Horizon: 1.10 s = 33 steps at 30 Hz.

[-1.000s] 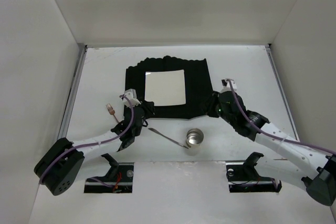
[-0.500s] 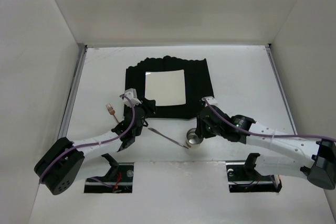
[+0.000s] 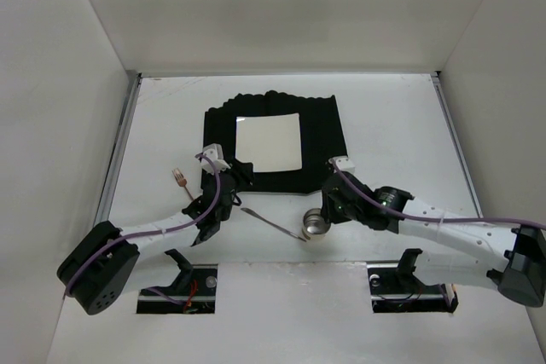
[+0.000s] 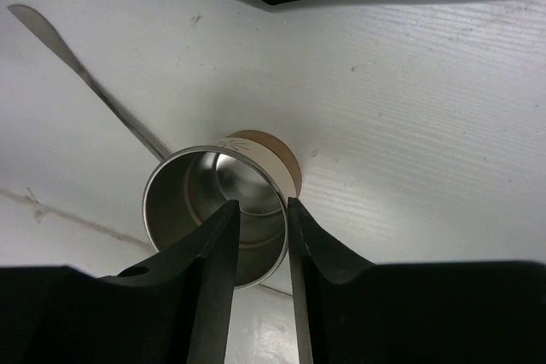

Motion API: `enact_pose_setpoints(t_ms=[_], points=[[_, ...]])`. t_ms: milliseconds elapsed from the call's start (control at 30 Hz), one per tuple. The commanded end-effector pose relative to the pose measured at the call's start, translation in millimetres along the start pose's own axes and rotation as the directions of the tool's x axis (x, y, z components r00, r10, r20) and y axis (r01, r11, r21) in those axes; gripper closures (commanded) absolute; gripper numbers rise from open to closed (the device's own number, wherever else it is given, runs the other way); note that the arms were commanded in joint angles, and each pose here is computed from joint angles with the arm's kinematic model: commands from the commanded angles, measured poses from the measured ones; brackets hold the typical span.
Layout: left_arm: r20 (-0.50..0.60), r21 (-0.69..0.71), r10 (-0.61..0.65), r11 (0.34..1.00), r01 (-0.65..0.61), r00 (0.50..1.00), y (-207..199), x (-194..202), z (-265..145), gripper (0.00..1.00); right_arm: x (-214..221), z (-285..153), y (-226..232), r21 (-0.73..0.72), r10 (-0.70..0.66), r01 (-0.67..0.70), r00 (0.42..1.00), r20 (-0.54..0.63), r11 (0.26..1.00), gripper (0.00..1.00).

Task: Set the dinner table for one person

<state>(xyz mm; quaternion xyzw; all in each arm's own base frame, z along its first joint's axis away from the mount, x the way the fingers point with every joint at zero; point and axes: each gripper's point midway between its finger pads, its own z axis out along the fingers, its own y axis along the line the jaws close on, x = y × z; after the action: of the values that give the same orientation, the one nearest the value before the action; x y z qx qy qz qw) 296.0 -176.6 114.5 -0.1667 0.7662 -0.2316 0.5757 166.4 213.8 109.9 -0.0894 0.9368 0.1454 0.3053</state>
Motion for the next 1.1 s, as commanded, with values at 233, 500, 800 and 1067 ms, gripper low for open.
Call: enact_pose_setpoints(t_ms=[233, 500, 800, 1067], points=[[0.066, 0.039, -0.040, 0.999, 0.038, 0.997, -16, -20, 3, 0.62, -18, 10, 5, 0.006, 0.003, -0.003, 0.999, 0.045, 1.000, 0.91], [0.048, 0.037, -0.037, 0.999, 0.035, 0.998, -15, -14, 4, 0.61, -22, 4, -7, 0.009, 0.031, -0.032, 0.998, 0.057, 0.999, 0.94], [0.059, 0.032, -0.046, 0.998, 0.045, 0.997, -13, -19, 5, 0.61, -72, -27, 0, -0.060, 0.083, -0.072, 0.978, 0.194, 0.996, 0.96], [0.058, 0.031, -0.047, 0.998, 0.045, 0.997, -12, -18, 5, 0.61, -166, -10, -22, -0.117, 0.198, -0.165, 0.904, 0.379, 0.979, 0.96]])
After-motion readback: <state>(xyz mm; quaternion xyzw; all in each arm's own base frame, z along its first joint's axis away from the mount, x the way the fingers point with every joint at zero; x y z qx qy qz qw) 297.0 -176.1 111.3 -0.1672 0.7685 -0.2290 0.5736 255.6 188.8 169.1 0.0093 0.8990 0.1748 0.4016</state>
